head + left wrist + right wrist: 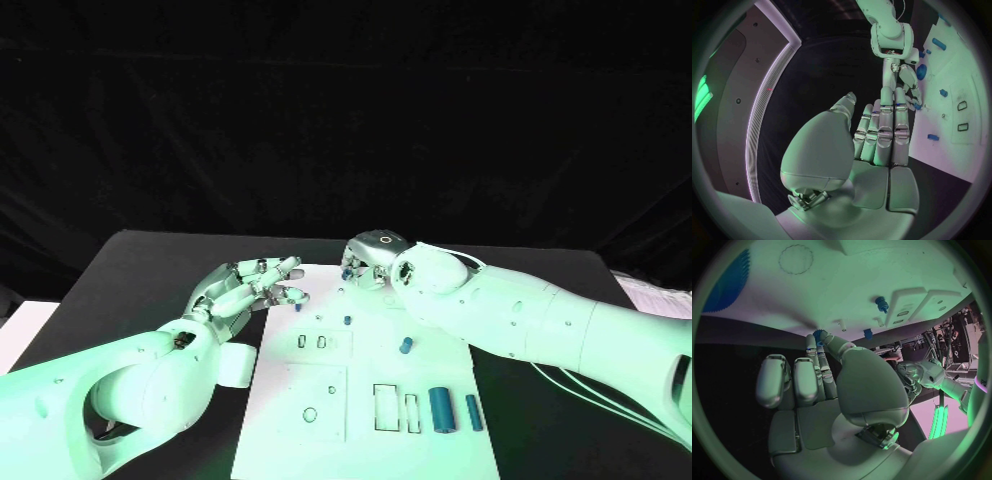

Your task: Assemble the parts on the task board

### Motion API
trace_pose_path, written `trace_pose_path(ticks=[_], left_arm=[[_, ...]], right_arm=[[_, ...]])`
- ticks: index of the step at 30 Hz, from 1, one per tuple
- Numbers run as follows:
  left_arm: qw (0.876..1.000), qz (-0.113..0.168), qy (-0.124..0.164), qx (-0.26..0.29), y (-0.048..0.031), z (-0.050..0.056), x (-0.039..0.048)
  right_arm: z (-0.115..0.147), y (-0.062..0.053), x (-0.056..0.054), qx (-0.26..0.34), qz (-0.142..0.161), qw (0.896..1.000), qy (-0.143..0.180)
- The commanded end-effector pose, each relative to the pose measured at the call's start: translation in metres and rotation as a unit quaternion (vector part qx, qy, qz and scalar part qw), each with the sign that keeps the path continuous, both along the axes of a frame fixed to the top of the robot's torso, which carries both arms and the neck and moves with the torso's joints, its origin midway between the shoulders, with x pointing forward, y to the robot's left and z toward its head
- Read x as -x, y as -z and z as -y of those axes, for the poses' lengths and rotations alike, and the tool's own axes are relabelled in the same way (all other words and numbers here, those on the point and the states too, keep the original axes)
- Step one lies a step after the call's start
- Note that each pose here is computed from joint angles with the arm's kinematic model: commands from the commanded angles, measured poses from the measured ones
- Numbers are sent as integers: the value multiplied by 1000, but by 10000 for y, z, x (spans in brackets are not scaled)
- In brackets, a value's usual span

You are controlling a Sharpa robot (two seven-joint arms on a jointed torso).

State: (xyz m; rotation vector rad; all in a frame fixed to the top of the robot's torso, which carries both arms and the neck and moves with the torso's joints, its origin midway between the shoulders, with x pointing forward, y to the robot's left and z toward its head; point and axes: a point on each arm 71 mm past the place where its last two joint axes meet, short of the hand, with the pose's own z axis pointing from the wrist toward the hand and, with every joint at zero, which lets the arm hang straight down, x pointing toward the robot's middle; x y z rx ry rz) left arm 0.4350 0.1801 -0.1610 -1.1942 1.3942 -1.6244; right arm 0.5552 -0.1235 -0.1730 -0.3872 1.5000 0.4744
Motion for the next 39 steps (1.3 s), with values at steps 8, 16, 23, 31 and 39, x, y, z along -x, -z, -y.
trace_pose_path(ticks=[8, 16, 23, 31, 39], left_arm=[[1000, 2, 14, 8, -15, 31, 6], [1000, 1, 15, 8, -14, 33, 6], [1000, -1, 14, 7, -8, 12, -3], [1000, -2, 9, 4, -7, -48, -8], [1000, -1, 8, 4, -12, -76, -14]], right_arm=[[-32, 22, -12, 33, 3, 999, 16], [-60, 22, -24, 26, 8, 1000, 16], [-12, -19, 15, 7, 20, 1000, 15], [335, -152, 167, -26, 21, 999, 25], [807, -307, 330, -74, -21, 995, 69]])
